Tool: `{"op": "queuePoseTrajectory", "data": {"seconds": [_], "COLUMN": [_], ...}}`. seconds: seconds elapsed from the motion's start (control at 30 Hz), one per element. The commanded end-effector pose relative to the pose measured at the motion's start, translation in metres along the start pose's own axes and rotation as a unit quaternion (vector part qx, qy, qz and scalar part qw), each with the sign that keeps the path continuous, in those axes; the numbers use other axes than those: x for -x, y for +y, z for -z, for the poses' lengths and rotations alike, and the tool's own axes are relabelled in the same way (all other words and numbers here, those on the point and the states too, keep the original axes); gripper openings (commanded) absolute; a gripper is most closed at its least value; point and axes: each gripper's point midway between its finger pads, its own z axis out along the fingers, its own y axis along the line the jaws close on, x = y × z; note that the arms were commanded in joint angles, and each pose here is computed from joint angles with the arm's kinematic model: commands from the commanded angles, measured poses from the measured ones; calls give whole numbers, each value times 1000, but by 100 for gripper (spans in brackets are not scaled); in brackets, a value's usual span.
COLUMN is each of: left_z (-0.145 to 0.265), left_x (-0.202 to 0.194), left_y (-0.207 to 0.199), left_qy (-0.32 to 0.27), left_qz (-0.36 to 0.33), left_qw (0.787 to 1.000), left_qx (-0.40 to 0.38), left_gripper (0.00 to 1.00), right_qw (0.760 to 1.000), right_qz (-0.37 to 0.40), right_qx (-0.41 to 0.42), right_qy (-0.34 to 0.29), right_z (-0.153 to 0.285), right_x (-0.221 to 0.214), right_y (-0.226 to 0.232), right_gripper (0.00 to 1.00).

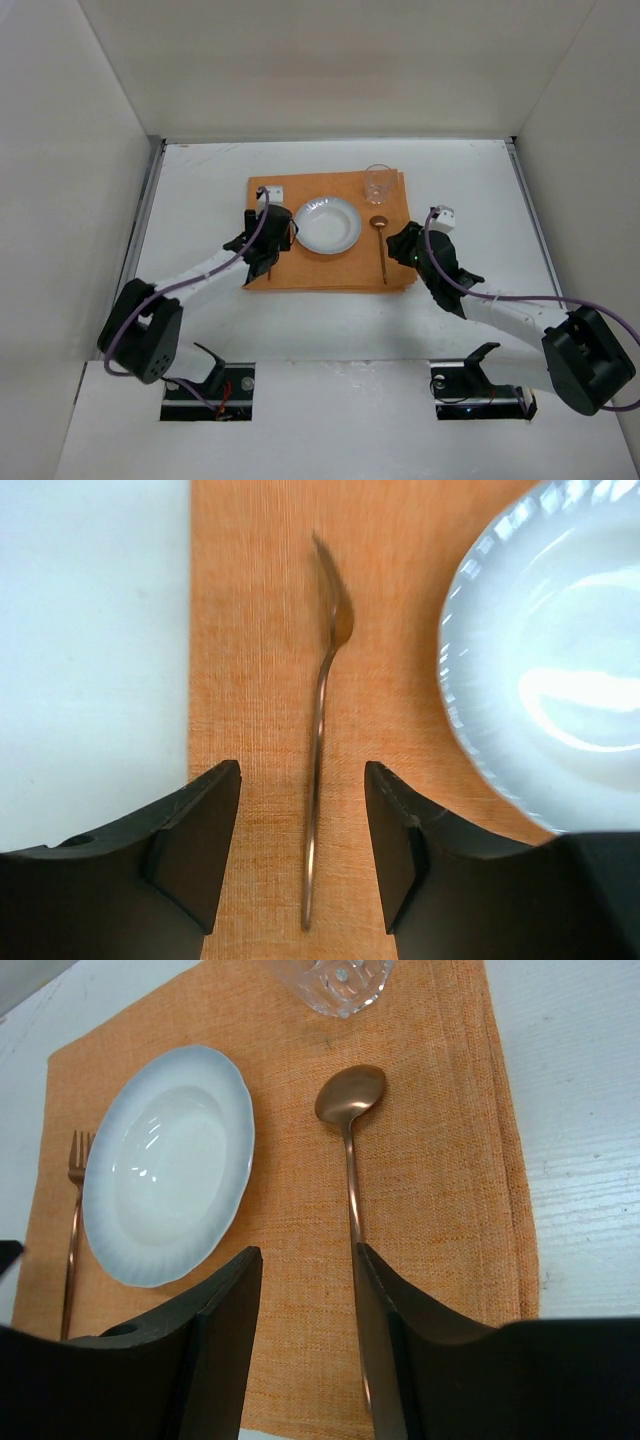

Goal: Set the dinner table for one person

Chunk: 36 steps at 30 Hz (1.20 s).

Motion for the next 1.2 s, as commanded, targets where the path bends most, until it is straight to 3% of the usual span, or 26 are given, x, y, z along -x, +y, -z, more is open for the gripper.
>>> {"op": "queuePoseTrajectory", "data": {"seconds": [0.0, 0.1, 0.13, 0.23, 0.3, 0.4, 0.47, 0.57, 0.67, 0.83, 1.17], "left_z": [30, 48, 53, 65, 71, 78, 79, 78, 76, 70, 62], "left_x": [32, 44, 45, 39, 29, 9, -7, -28, -36, -42, -41], "left_y": [9, 24, 33, 67, 89, 121, 139, 158, 161, 159, 159], "left_qy": [-61, -96, -107, -131, -135, -126, -108, -77, -58, -42, -46], "left_qz": [48, 98, 121, 188, 226, 276, 297, 325, 343, 349, 359], "left_qw": [997, 990, 987, 971, 961, 943, 933, 919, 914, 914, 909], "left_qx": [4, 13, 23, 61, 90, 139, 173, 211, 211, 202, 208], "left_gripper": [50, 50, 49, 35, 14, 8, 11, 25, 34, 48, 54], "right_qw": [999, 999, 999, 998, 997, 994, 993, 991, 991, 991, 992], "right_qz": [-18, -19, -21, -37, -47, -67, -77, -85, -87, -86, -84], "right_qx": [24, 23, 22, 17, 10, -5, -8, -9, -10, -14, -12], "right_qy": [-30, -33, -38, -50, -64, -84, -91, -102, -101, -101, -89], "right_z": [0, 2, 4, 8, 11, 15, 17, 20, 18, 17, 11], "right_x": [18, 20, 23, 28, 35, 42, 45, 50, 49, 48, 43], "right_y": [13, 14, 13, 8, 1, -11, -16, -20, -21, -24, -23], "right_gripper": [42, 12, 7, 5, 8, 14, 22, 40, 48, 52, 52]}}
